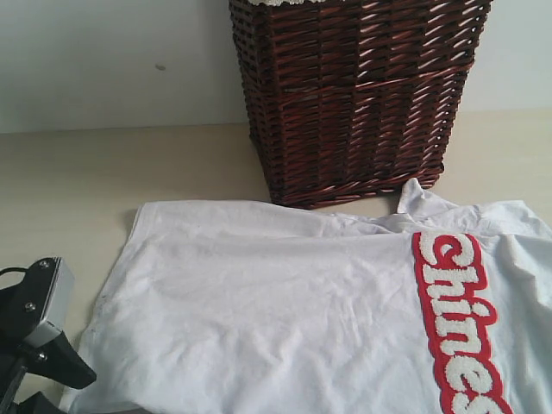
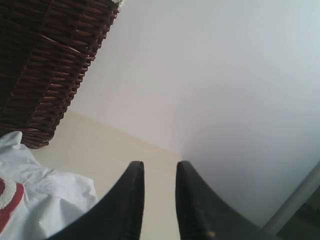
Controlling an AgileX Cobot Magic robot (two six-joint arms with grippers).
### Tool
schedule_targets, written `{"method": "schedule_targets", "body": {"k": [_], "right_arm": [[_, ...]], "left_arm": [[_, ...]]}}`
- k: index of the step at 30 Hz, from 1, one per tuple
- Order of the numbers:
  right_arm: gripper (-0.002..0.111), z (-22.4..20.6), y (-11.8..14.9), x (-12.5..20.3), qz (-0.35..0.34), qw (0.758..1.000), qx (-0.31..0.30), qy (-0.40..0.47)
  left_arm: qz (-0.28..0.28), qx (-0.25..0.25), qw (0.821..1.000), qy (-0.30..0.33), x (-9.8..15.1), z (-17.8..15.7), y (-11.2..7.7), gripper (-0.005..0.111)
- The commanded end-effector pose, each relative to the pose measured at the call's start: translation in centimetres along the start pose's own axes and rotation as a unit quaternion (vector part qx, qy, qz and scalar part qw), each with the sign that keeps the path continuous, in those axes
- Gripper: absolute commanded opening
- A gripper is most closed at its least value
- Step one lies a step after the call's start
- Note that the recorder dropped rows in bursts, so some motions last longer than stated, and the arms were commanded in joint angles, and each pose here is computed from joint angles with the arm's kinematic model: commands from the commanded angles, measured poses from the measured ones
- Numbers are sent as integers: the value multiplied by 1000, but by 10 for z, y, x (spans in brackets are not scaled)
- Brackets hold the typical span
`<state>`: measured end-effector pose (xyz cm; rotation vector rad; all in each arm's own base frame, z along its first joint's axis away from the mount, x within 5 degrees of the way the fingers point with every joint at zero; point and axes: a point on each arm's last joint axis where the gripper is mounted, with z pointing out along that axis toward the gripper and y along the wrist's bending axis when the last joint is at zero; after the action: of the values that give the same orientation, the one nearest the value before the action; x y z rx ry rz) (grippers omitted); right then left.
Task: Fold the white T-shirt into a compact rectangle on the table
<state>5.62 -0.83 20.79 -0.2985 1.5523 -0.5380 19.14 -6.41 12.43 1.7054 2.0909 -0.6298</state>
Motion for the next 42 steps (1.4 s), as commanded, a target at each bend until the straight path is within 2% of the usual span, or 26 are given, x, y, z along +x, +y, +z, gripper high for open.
{"method": "schedule_targets", "body": {"k": [1,5,7,13,15,18,21,24,27,30,33,35,36,40,42], "right_arm": [[24,0,0,1,1,1000,2,1],[24,0,0,1,1,1000,2,1],[24,0,0,1,1,1000,2,1],[24,0,0,1,1,1000,2,1],[24,0,0,1,1,1000,2,1],[24,0,0,1,1,1000,2,1],[24,0,0,1,1,1000,2,1],[24,0,0,1,1,1000,2,1],[24,0,0,1,1,1000,2,1],[24,0,0,1,1,1000,2,1],[24,0,0,1,1,1000,2,1],[24,0,0,1,1,1000,2,1],[24,0,0,1,1,1000,2,1],[24,0,0,1,1,1000,2,1],[24,0,0,1,1,1000,2,1]], "left_arm": [[-37,5,999,13,10,14,5,49],[-54,15,998,24,17,22,7,21],[-54,17,998,24,17,23,7,2],[-36,6,999,22,10,11,3,0],[-12,6,1000,14,3,0,-2,0],[35,7,999,-18,-16,-21,-8,0],[65,-21,995,-72,-43,-47,-2,0],[77,-33,990,-117,-65,-62,13,0],[69,-1,990,-122,-69,-56,33,0],[9,44,992,-117,-59,-23,74,0],[-62,59,986,-145,-54,6,107,0],[-91,63,982,-154,-47,26,127,3],[-97,64,982,-152,-44,32,131,10],[-130,53,979,-150,-46,30,135,54],[-168,50,974,-143,-55,12,131,61]]}}
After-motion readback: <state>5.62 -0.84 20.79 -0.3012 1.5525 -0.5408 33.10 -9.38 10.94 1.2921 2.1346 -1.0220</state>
